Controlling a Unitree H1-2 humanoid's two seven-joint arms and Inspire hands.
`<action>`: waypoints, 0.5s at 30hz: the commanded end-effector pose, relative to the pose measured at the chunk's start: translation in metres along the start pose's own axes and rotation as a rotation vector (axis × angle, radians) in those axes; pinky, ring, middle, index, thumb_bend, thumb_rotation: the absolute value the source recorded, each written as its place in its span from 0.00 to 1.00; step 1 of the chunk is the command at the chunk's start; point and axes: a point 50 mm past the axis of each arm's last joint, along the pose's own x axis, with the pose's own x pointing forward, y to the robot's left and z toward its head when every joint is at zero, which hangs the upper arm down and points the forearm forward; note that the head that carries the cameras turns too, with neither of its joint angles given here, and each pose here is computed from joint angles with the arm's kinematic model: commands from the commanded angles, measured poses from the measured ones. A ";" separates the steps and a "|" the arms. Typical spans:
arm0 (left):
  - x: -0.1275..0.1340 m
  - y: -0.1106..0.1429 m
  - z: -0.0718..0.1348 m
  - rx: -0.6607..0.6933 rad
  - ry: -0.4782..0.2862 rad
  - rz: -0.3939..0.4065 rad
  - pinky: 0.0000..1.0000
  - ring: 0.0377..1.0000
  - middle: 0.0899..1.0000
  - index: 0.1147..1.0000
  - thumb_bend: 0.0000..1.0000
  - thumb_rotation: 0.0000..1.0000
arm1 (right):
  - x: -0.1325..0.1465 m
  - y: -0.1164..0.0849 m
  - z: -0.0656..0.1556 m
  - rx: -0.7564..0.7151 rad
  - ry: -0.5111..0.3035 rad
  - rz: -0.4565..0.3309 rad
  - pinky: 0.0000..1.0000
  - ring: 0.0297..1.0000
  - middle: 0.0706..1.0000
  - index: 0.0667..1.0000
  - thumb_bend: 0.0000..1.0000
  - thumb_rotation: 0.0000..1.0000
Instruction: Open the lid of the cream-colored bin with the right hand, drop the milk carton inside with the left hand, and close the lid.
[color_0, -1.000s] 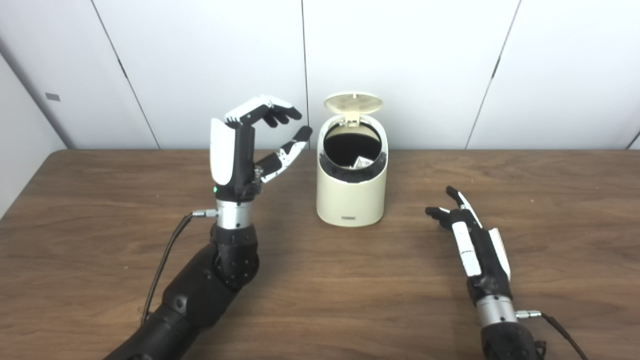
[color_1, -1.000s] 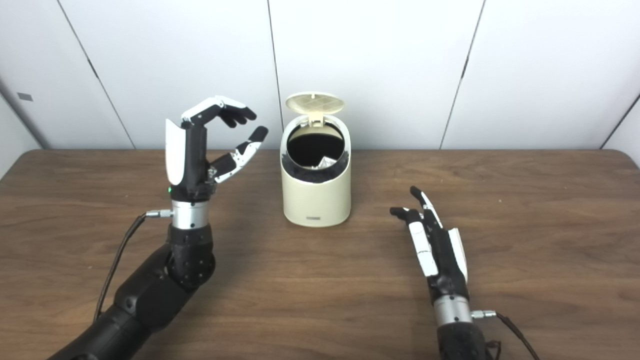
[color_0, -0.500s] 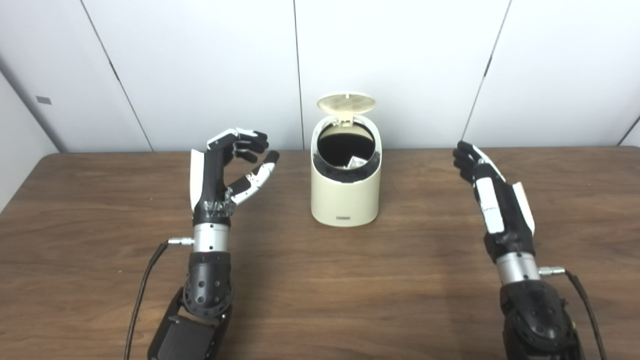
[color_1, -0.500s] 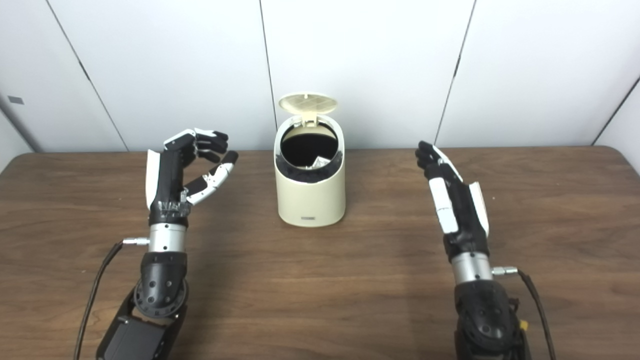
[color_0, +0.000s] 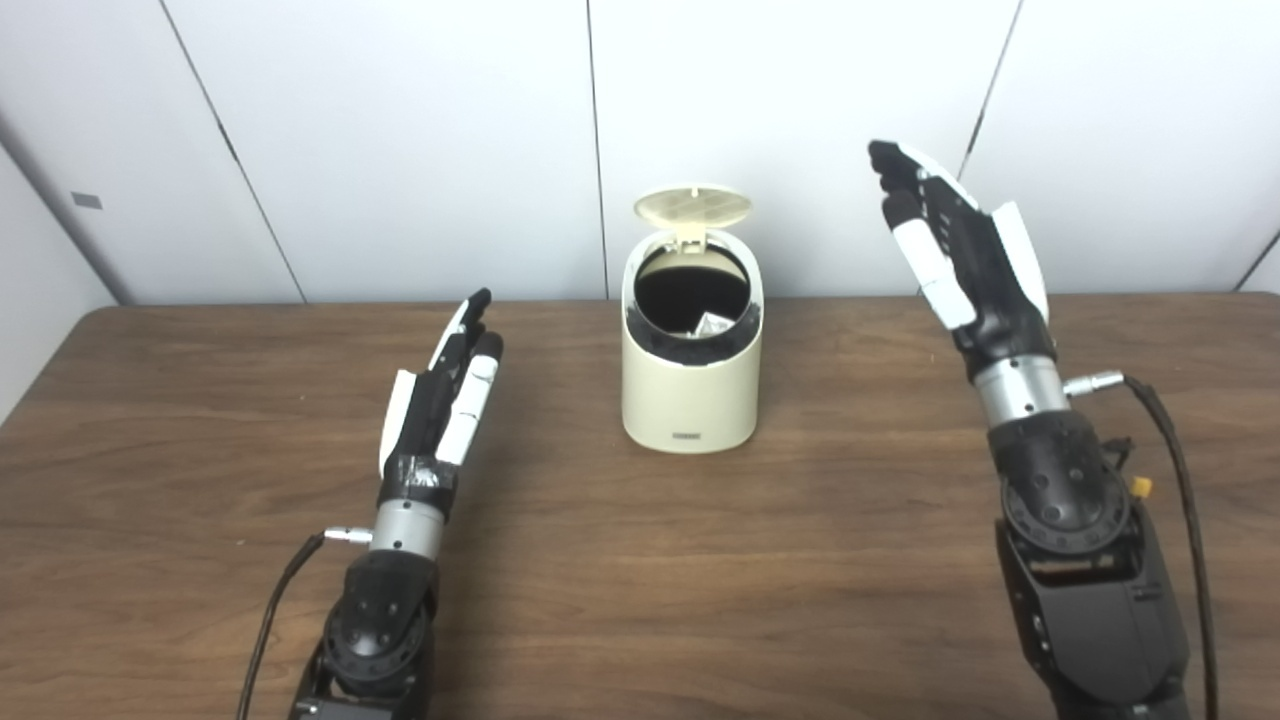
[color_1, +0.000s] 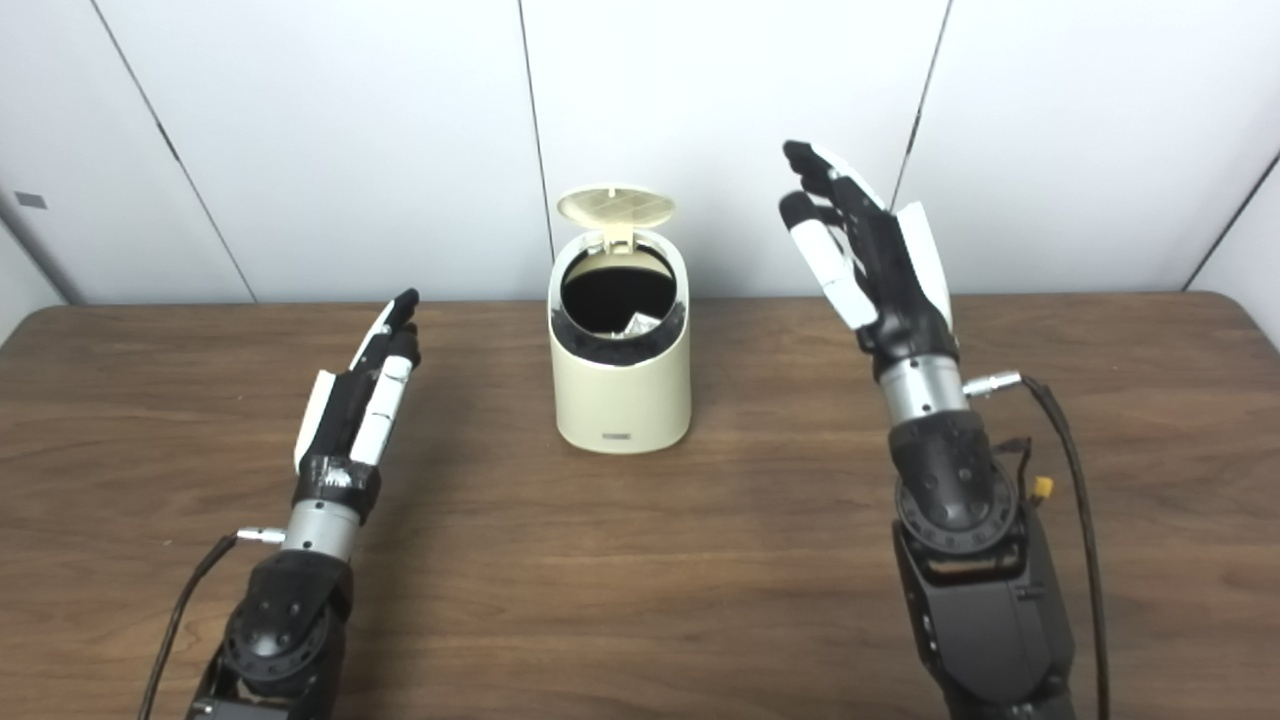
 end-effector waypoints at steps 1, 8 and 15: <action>0.008 -0.001 0.017 -0.032 -0.079 0.004 1.00 1.00 1.00 1.00 0.61 0.93 | 0.025 -0.006 0.025 -0.072 -0.088 -0.001 0.82 0.88 0.85 0.77 0.53 1.00; 0.004 -0.007 0.011 -0.102 -0.069 0.030 1.00 1.00 1.00 1.00 0.60 0.92 | 0.056 -0.004 0.045 -0.208 -0.092 0.100 0.86 0.95 0.94 0.79 0.56 1.00; 0.002 -0.013 0.010 -0.125 -0.060 0.037 1.00 1.00 1.00 1.00 0.62 0.91 | 0.071 0.000 0.061 -0.450 -0.137 0.207 0.90 1.00 1.00 0.78 0.57 1.00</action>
